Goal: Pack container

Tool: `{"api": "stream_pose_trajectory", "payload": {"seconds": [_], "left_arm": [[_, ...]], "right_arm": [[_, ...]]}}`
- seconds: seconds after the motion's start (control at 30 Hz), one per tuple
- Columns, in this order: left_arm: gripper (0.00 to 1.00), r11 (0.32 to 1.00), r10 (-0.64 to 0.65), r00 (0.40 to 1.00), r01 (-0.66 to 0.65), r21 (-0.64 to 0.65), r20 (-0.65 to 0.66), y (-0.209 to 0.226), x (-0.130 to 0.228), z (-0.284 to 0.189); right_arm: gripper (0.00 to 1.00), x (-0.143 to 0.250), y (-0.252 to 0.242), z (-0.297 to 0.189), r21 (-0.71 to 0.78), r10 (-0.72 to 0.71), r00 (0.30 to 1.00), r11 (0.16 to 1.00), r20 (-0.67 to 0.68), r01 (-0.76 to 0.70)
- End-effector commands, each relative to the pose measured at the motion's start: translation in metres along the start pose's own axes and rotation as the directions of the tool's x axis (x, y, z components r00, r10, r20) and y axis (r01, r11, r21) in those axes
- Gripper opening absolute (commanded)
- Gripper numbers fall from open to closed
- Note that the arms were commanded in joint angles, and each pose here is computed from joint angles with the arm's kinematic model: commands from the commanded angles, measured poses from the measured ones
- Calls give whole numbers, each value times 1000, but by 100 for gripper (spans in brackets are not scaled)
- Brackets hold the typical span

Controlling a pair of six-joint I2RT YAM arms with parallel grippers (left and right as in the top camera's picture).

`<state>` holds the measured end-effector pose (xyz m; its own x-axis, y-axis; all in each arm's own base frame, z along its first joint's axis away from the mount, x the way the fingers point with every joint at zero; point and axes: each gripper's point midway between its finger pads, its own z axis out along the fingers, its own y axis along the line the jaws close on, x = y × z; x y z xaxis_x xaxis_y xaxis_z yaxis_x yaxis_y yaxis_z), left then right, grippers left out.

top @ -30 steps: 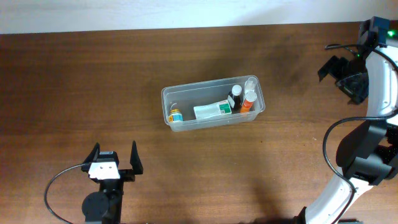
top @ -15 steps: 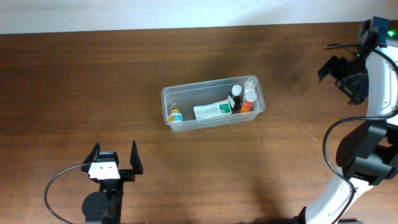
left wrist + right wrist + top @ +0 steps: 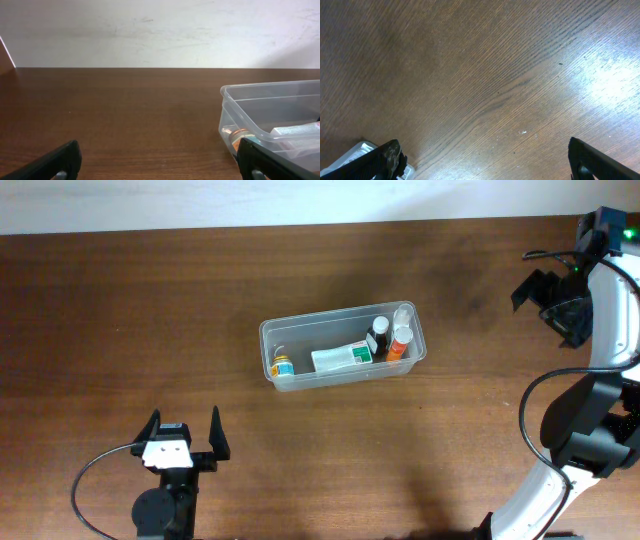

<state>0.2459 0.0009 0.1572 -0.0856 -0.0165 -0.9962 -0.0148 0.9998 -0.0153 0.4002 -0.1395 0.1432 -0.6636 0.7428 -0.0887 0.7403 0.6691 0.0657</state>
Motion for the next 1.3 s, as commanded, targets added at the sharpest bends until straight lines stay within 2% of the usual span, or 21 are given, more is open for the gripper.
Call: {"api": "stream_pose_trajectory", "payload": {"seconds": [0.0, 0.47, 0.67, 0.8, 1.0, 1.13, 1.27], "left_arm": [[99, 1000, 11, 1000, -11, 7, 5, -1, 0, 0], [99, 1000, 11, 1000, -11, 7, 5, -1, 0, 0], [99, 1000, 11, 1000, -11, 7, 5, -1, 0, 0], [99, 1000, 11, 1000, -11, 7, 5, -1, 0, 0], [99, 1000, 11, 1000, -11, 7, 5, -1, 0, 0], [99, 1000, 11, 1000, -11, 7, 5, -1, 0, 0], [99, 1000, 11, 1000, -11, 7, 5, -1, 0, 0]], "right_arm": [[98, -1, -1, -5, 5, 8, 1000, 1000, 16, -8], [98, 0, -1, -9, 6, 1, 1000, 1000, 24, -1], [98, -4, 6, -52, -13, -25, 985, 1000, 171, 27], [98, 0, 17, -104, -14, -66, 937, 997, 342, 75], [98, 30, 38, -191, -55, -105, 812, 985, 574, 166], [98, 54, 47, -226, -115, -105, 761, 966, 640, 230], [98, 69, 41, -239, -157, -79, 726, 955, 683, 252]]}}
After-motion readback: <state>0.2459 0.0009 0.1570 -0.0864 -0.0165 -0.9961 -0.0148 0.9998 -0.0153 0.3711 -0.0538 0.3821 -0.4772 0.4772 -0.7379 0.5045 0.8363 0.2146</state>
